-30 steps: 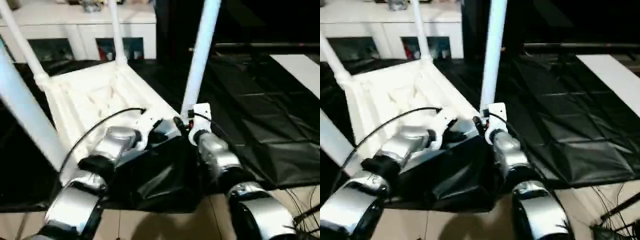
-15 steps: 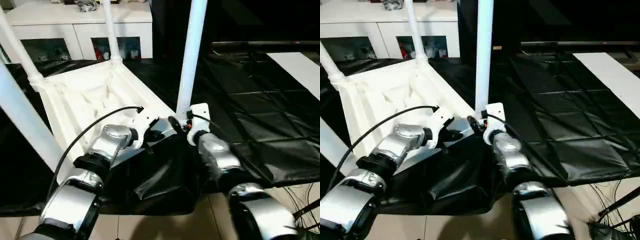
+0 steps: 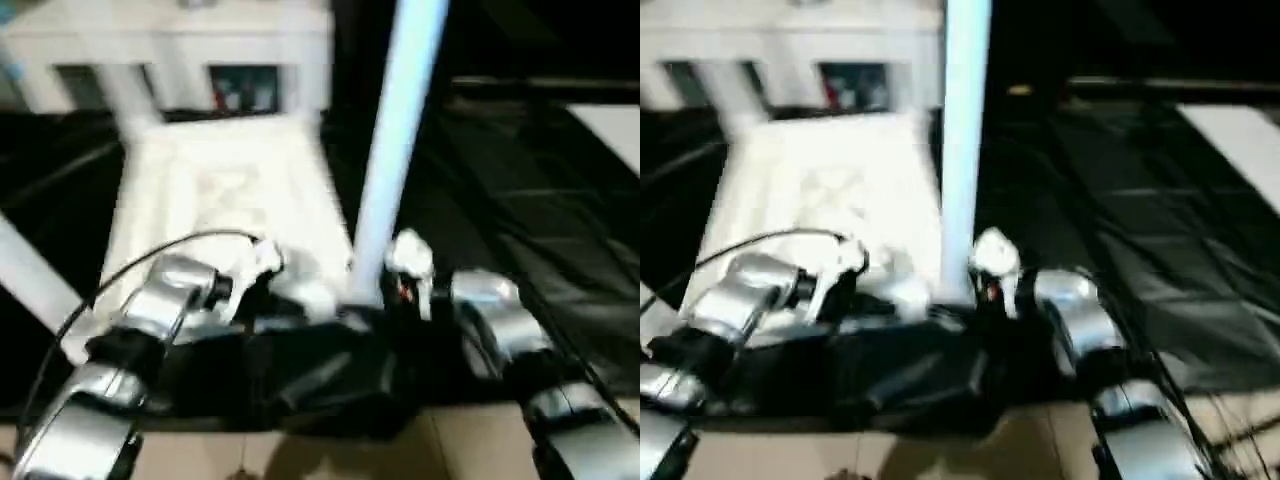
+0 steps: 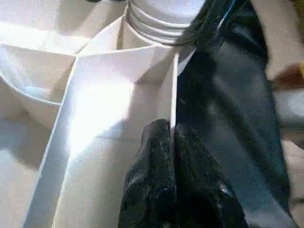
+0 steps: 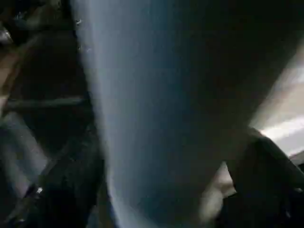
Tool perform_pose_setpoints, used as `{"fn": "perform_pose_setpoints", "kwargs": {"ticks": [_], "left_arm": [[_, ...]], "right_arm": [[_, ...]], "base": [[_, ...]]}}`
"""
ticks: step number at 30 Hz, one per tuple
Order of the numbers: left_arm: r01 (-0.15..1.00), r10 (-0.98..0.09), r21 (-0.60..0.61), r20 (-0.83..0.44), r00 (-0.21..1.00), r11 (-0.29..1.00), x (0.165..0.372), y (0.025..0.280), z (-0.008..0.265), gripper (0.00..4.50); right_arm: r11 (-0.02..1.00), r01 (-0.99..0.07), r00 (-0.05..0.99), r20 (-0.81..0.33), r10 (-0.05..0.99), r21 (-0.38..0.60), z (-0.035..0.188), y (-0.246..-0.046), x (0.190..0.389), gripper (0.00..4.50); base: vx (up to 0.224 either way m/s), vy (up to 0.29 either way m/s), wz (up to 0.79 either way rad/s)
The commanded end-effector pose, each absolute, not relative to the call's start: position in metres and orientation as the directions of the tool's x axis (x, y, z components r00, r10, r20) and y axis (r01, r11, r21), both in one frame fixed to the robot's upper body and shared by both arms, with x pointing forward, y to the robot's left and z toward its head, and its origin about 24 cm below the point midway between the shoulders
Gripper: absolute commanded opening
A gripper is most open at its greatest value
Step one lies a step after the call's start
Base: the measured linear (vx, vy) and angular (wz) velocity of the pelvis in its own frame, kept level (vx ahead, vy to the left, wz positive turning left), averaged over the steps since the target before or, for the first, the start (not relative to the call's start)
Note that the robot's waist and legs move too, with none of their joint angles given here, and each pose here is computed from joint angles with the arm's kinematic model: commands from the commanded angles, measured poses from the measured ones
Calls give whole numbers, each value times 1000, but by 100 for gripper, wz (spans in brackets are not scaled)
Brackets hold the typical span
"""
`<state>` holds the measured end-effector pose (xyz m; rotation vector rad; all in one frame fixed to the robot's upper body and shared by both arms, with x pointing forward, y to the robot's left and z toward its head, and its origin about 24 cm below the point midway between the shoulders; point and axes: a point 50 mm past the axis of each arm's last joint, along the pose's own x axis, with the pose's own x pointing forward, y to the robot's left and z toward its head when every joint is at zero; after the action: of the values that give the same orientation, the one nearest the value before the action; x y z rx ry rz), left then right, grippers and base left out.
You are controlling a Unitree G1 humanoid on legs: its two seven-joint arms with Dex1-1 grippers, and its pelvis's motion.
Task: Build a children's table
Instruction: Rotate leg to tighten
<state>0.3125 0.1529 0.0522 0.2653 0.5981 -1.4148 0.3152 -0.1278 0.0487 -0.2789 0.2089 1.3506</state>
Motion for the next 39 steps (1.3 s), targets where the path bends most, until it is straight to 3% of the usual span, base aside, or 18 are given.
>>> {"fn": "perform_pose_setpoints", "kwargs": {"ticks": [1, 9, 26, 32, 35, 38, 39], "left_arm": [[965, -842, -244, -537, -52, 96, 304, 148, 44, 0], [968, -840, -218, -542, -13, 126, 306, 152, 49, 0], [966, -838, -225, -546, -20, 124, 304, 150, 50, 0], [967, -853, -206, -522, 21, 150, 307, 147, 51, 0], [951, -853, -150, -496, 165, 271, 319, 139, 50, 0], [938, -840, -131, -495, 220, 322, 324, 137, 48, 0], [915, -819, -112, -497, 287, 388, 329, 132, 45, 0]], "right_arm": [[146, -986, 165, -327, 931, -81, 53, -131, 313, 390], [74, -997, 83, -349, 934, -38, 51, -130, 308, 390], [103, -994, 103, -372, 922, -20, 49, -135, 309, 268], [232, -973, 220, -302, 927, 4, 47, -129, 316, 263], [393, -918, 368, -265, 892, 49, 33, -115, 319, 263], [444, -894, 415, -267, 870, 57, 28, -110, 319, 262], [542, -837, 508, -269, 818, 69, 21, -102, 322, 262]], "base": [[0, 0, 0], [0, 0, 0], [0, 0, 0], [0, 0, 0], [0, 0, 0], [0, 0, 0], [0, 0, 0]]}}
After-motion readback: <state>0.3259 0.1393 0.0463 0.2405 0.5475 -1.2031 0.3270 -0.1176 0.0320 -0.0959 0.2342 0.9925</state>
